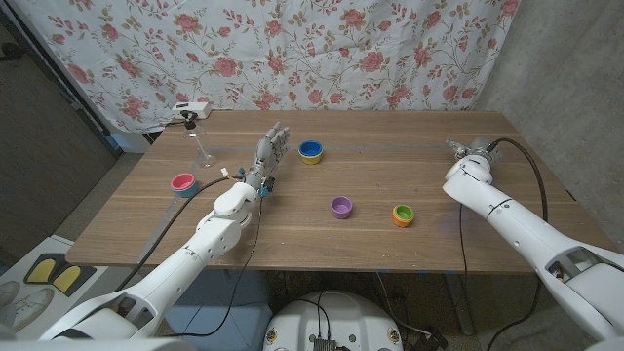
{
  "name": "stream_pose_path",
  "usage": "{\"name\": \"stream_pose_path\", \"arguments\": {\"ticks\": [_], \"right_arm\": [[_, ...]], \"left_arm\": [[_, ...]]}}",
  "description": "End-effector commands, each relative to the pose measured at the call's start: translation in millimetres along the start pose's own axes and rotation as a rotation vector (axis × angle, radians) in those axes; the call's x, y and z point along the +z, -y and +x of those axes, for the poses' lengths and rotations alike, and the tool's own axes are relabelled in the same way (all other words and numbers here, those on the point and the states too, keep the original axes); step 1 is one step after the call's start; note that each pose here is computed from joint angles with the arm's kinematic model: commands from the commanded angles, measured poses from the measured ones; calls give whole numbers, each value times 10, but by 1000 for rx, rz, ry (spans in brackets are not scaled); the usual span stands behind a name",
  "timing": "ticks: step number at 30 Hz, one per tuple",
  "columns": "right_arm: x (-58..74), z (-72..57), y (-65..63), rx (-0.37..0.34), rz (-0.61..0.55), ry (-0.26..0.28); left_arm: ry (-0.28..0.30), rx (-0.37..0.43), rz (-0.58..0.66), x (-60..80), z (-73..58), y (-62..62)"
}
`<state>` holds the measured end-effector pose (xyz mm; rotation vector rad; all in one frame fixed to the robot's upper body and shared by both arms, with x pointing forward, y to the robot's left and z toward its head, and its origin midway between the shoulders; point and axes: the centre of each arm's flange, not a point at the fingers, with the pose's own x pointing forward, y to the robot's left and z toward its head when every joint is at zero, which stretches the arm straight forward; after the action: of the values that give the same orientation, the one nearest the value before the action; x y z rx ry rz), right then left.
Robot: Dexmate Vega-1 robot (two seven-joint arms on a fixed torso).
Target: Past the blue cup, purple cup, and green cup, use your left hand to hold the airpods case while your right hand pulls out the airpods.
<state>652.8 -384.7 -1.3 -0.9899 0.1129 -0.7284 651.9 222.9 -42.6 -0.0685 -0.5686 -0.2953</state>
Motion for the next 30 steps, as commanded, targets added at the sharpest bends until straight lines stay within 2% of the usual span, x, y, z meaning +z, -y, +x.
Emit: {"name": "stream_pose_path", "arguments": {"ticks": [1, 15, 30], "right_arm": [[45, 32, -23, 5, -10, -23], [60, 78, -78, 11, -5, -43], [105, 79, -132, -17, -32, -61]], "left_arm": [[4, -2, -9, -21, 10, -7], [2, -2, -3, -9, 9, -40], [-3, -4, -8, -19, 42, -62]]}}
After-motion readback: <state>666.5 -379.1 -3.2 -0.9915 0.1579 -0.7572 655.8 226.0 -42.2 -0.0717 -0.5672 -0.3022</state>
